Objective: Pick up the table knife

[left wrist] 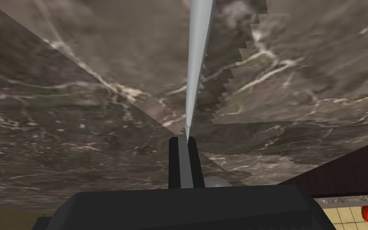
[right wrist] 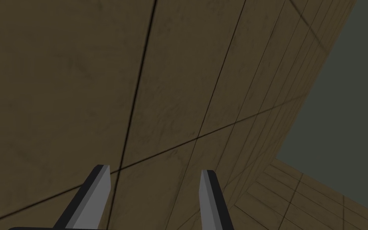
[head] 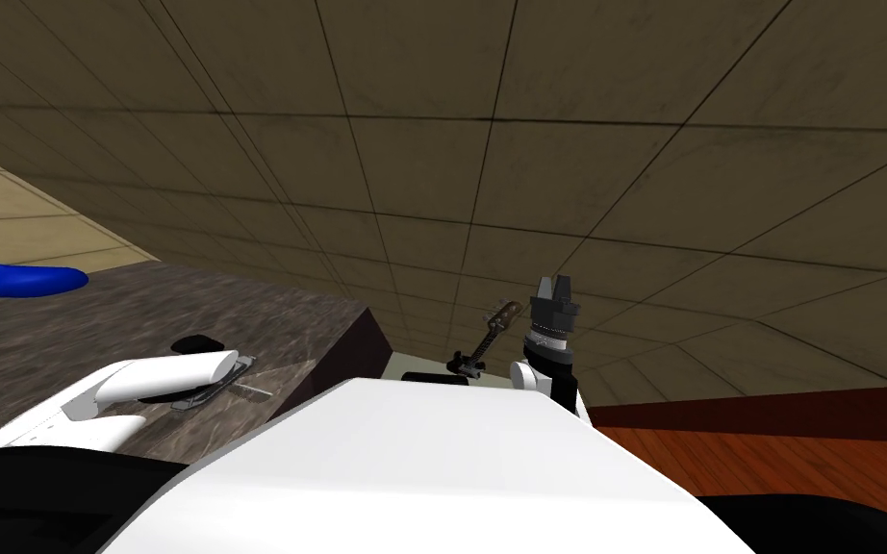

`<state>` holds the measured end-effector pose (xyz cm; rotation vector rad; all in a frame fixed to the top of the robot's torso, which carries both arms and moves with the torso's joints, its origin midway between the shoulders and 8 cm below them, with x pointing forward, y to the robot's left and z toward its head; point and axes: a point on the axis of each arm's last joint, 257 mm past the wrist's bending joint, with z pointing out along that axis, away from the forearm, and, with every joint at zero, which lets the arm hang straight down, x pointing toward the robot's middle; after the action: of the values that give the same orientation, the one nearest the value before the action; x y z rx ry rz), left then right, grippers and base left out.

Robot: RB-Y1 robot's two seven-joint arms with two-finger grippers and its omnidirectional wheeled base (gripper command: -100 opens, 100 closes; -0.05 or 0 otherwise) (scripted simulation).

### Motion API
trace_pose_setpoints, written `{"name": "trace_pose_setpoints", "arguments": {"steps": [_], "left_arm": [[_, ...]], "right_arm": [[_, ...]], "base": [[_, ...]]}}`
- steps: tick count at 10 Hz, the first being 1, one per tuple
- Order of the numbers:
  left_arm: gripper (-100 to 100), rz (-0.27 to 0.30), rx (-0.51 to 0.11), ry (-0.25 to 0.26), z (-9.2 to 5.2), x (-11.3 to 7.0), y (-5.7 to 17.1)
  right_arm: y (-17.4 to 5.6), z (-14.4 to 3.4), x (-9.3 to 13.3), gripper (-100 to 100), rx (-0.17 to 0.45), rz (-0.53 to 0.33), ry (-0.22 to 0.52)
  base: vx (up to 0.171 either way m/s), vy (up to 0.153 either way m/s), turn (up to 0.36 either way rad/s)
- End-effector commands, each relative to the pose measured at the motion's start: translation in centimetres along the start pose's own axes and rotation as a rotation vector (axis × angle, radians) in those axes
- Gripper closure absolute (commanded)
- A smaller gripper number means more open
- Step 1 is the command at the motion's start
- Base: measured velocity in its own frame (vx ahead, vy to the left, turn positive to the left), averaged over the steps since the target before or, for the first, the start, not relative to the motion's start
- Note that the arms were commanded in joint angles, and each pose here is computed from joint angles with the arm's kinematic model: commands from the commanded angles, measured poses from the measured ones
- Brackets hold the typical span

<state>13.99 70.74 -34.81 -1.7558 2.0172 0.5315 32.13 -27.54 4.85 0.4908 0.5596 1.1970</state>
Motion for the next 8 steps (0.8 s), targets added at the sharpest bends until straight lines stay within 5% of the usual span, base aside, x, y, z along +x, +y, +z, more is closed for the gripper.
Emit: {"name": "trace_pose_setpoints", "arguments": {"steps": [1,3,4,5,7,8], "left_arm": [[100,0.0,0.0,0.0,0.0,0.0,0.0],[100,-0.002,-0.002,0.001,0.0,0.0,0.1],[0,-0.002,-0.002,0.001,0.0,0.0,0.1],[100,0.012,0.003,0.001,-0.8,-0.4,-0.1],[100,0.014,0.006,0.0,-0.9,-0.6,-0.1],[0,0.016,0.004,0.001,-0.9,-0.6,-0.1]], "right_arm": [[0.0,0.0,0.0,0,0.0,0.0,0.0],[0.0,0.0,0.0,0,0.0,0.0,0.0],[0.0,0.0,0.0,0,0.0,0.0,0.0],[0.0,0.0,0.0,0,0.0,0.0,0.0],[0.0,0.0,0.0,0,0.0,0.0,0.0],[0.0,0.0,0.0,0,0.0,0.0,0.0]], "base": [[-0.001,0.001,0.034],[0.0,0.0,0.0],[0.0,0.0,0.0],[0.022,-0.039,0.112],[0.032,-0.051,0.085],[0.002,-0.007,-0.003]]}}
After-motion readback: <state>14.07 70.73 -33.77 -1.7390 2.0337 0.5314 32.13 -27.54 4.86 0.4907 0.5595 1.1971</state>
